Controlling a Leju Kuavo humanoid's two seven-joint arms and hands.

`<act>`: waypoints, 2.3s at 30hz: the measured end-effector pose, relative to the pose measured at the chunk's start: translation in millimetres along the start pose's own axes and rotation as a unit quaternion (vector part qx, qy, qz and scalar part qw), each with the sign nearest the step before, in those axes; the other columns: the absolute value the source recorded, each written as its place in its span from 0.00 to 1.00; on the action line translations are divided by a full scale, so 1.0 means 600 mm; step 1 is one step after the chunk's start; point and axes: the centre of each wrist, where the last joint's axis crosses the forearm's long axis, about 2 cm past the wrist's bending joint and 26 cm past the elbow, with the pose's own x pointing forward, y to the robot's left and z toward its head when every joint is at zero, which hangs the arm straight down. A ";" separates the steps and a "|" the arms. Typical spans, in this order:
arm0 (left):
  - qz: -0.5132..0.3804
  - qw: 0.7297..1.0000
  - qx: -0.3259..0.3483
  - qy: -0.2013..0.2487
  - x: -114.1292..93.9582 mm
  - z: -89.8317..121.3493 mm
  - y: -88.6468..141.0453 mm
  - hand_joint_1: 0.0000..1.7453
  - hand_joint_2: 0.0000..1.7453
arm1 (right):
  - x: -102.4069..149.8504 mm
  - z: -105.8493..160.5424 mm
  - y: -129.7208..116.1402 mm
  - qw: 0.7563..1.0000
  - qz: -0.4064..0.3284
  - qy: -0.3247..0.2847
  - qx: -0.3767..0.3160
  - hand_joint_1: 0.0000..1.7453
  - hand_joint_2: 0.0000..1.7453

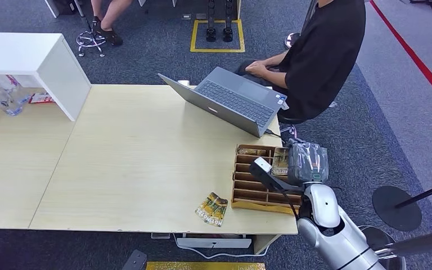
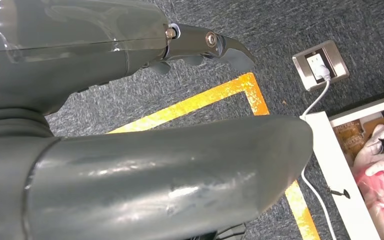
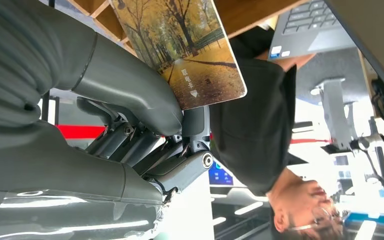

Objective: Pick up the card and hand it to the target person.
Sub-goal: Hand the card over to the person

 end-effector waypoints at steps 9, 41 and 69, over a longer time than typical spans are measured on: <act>-0.001 1.000 0.000 0.000 -0.001 0.000 0.000 0.00 0.00 | -0.004 -0.001 -0.004 0.999 -0.007 0.000 -0.040 1.00 1.00; -0.012 1.000 -0.002 -0.002 0.000 0.000 0.002 0.00 0.00 | -0.120 -0.105 -0.159 0.971 0.016 0.075 -0.225 0.99 1.00; -0.019 1.000 -0.006 -0.001 0.002 0.000 -0.002 0.00 0.00 | -0.147 -0.108 -0.144 0.974 0.052 0.085 -0.201 0.00 1.00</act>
